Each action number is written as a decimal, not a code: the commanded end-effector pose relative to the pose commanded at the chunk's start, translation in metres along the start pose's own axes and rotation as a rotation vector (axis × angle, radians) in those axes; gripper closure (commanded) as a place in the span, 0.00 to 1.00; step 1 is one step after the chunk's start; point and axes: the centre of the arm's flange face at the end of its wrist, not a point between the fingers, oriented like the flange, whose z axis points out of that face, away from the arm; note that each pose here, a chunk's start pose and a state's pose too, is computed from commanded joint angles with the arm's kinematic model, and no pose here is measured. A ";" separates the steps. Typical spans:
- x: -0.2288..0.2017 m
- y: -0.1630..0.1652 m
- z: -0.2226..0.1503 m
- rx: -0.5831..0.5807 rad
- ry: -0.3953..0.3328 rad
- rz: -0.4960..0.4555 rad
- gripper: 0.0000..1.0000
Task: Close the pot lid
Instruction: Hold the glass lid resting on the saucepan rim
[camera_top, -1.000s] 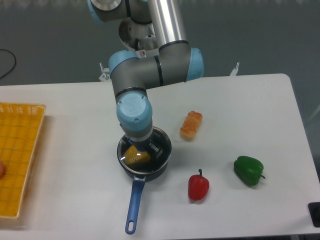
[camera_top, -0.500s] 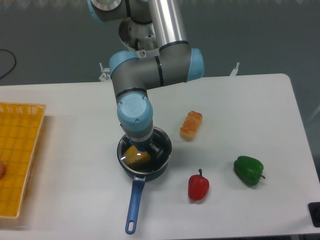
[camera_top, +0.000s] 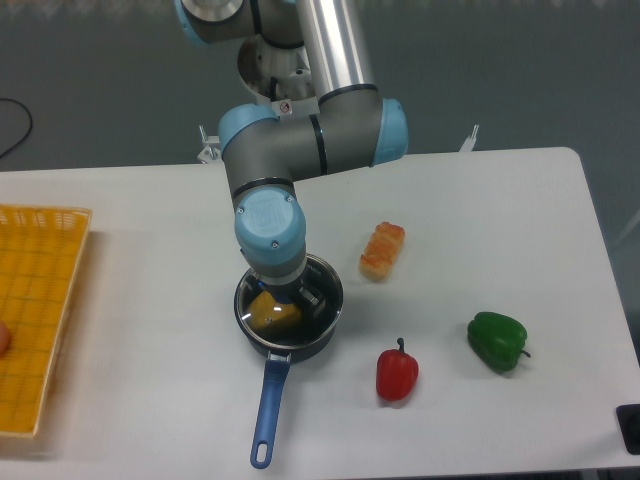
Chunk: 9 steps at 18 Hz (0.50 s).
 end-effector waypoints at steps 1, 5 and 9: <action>0.000 0.000 0.001 -0.001 0.001 0.000 0.31; -0.001 0.000 0.003 -0.005 0.004 0.000 0.28; -0.001 0.000 0.002 -0.002 0.000 0.000 0.19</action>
